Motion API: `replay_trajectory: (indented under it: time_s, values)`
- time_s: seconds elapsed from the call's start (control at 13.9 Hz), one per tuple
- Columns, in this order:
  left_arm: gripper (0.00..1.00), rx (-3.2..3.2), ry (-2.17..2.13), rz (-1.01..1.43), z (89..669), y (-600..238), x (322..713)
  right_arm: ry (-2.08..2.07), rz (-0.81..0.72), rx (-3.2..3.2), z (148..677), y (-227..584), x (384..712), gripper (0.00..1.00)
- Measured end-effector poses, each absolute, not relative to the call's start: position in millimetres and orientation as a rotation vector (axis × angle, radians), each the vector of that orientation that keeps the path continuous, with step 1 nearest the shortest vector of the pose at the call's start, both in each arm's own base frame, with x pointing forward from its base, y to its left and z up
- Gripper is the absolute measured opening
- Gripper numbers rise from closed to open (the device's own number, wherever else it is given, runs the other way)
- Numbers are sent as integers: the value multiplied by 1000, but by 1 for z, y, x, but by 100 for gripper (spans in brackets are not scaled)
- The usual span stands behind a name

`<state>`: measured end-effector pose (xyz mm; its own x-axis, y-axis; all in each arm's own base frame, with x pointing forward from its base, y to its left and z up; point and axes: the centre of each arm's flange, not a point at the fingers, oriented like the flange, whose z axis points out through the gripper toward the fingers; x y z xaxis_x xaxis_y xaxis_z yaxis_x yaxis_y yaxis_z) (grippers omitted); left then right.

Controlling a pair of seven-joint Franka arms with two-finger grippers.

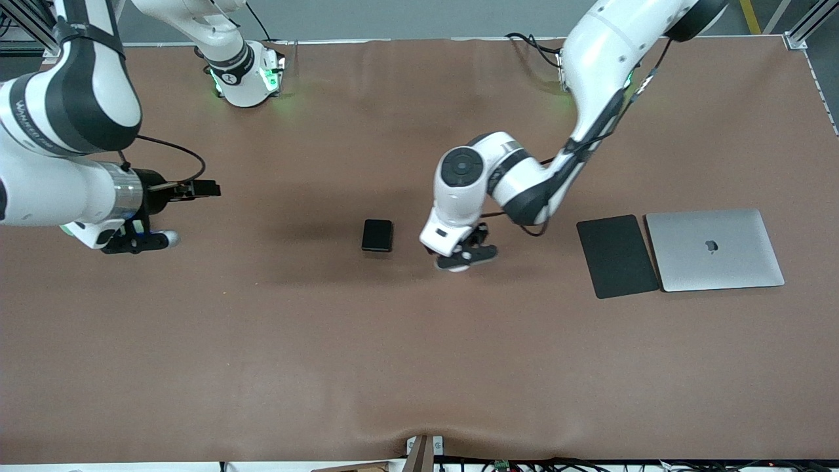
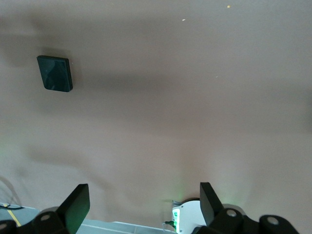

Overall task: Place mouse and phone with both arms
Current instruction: 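Carry the mouse to the mouse pad while the right gripper nears the phone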

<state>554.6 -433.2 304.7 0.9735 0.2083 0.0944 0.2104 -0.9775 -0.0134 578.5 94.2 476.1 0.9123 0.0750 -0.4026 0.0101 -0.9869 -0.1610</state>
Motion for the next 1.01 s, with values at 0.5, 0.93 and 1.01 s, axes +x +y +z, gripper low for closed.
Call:
replay_trajectory:
  time_s: [0.5, 0.93, 1.01]
  values:
    - [62, -2936, -318, -3, 346, -233, 626, -32, 506, -2940, 465, 166, 583, 100]
    - [62, -2929, -398, 36, 253, -117, 603, -40, 468, -2957, 434, 219, 585, 100]
    - [62, -2949, -395, -4, 237, -100, 596, -50, 469, -2960, 428, 228, 585, 100]
